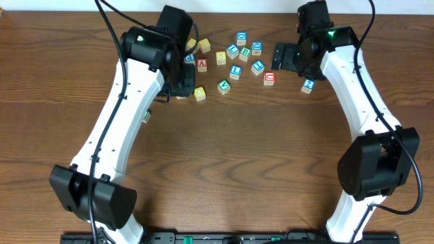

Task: Spell out ROBOT
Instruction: 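Lift the green R block with the left gripper and carry it toward the open table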

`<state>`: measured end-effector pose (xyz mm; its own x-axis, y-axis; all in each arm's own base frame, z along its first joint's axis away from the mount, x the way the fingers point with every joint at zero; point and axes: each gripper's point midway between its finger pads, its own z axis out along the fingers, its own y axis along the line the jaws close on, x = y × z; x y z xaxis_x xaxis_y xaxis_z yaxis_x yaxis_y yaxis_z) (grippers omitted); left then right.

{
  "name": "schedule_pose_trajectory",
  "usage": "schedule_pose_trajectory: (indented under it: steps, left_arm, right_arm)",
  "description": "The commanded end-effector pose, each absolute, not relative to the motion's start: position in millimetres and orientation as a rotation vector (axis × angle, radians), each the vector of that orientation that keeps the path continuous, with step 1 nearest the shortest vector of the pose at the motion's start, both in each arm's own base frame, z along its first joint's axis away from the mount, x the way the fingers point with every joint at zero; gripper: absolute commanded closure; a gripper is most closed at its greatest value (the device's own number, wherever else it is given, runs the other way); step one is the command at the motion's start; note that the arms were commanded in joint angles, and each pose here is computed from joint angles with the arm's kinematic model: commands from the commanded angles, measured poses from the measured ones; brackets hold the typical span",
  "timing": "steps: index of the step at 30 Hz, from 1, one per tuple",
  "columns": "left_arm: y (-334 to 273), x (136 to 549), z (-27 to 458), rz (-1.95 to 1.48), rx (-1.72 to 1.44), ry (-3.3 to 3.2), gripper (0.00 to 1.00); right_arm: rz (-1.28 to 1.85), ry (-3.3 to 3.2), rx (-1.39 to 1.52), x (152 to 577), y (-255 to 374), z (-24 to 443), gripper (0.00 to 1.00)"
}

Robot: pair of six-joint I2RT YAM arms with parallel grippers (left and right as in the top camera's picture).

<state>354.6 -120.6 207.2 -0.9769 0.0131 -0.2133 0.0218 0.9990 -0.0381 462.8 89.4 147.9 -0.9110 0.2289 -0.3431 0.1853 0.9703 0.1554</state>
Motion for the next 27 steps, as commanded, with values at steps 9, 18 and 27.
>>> schedule_pose_trajectory:
  steps: [9, 18, 27]
  left_arm:
    - [-104.7, 306.9, 143.8, 0.068, -0.050, 3.151, 0.78]
    - [-108.8, 290.2, 121.0, 0.106, -0.012, 3.206, 0.78]
    - [-122.9, 272.1, 95.2, 0.139, 0.035, 3.236, 0.78]
  right_arm:
    - [0.176, 2.743, 0.296, 465.4, 94.6, 151.7, 0.01]
    - [0.175, 2.743, 0.296, 465.4, 94.5, 151.7, 0.01]
    - [0.176, 2.743, 0.296, 465.4, 94.6, 151.7, 0.01]
